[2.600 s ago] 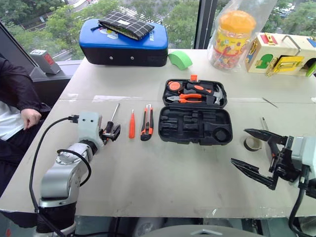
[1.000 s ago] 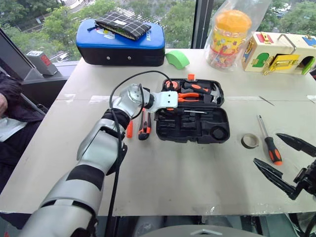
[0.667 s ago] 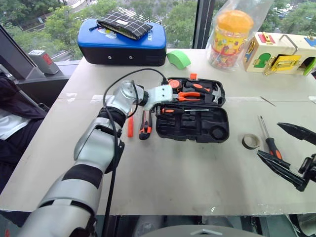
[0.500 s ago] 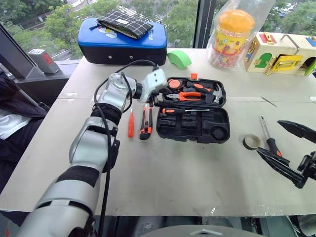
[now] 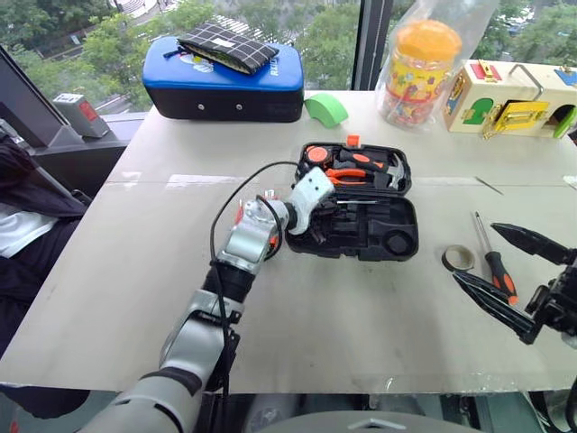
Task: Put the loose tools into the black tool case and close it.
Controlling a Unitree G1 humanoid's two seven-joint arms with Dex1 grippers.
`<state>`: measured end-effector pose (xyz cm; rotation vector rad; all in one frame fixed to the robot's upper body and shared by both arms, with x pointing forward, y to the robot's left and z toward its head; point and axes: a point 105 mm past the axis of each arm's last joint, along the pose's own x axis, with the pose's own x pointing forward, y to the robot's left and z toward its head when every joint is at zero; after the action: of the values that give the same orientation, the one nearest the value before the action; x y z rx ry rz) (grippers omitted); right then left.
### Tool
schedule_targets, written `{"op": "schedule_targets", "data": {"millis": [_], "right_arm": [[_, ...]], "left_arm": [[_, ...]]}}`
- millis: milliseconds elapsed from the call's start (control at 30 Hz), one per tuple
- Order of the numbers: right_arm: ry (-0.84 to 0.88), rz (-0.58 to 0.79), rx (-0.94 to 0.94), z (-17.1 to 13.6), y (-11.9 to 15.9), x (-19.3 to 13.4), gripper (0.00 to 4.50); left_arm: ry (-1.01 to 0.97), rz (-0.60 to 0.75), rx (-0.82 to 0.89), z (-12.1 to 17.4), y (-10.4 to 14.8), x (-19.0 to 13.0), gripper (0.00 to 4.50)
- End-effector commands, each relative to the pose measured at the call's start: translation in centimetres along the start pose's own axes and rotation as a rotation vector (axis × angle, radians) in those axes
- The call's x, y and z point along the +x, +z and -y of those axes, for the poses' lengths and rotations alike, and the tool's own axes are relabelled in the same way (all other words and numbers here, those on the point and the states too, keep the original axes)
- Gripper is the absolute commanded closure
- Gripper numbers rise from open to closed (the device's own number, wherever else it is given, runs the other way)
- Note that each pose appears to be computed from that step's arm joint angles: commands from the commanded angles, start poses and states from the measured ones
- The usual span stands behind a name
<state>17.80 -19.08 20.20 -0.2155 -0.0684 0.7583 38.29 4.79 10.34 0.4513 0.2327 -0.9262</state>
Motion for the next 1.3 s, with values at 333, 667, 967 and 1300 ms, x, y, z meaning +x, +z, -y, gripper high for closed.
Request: {"op": "schedule_targets", "data": {"millis": [333,667,967,1300], "right_arm": [[-0.009,0.009,0.000,-1.3,0.2,-0.3,0.00],[-0.072,0.022,0.004,-1.2,0.0,-0.6,0.00],[-0.092,-0.039,0.017,-1.6,-0.8,-0.7,0.00],[-0.291,-0.236,0.012,1.5,-3.3,-2.1,0.00]], "left_arm": [[-0.066,0.285,-0.282,-1.6,4.3,-2.2,4.45],[0.075,0.096,-0.151,-0.6,1.0,0.7,4.45],[0.023,-0.042,0.032,0.3,-2.1,2.1,4.45],[-0.230,0.413,-0.227,0.0,5.2,-5.1,4.23]]}}
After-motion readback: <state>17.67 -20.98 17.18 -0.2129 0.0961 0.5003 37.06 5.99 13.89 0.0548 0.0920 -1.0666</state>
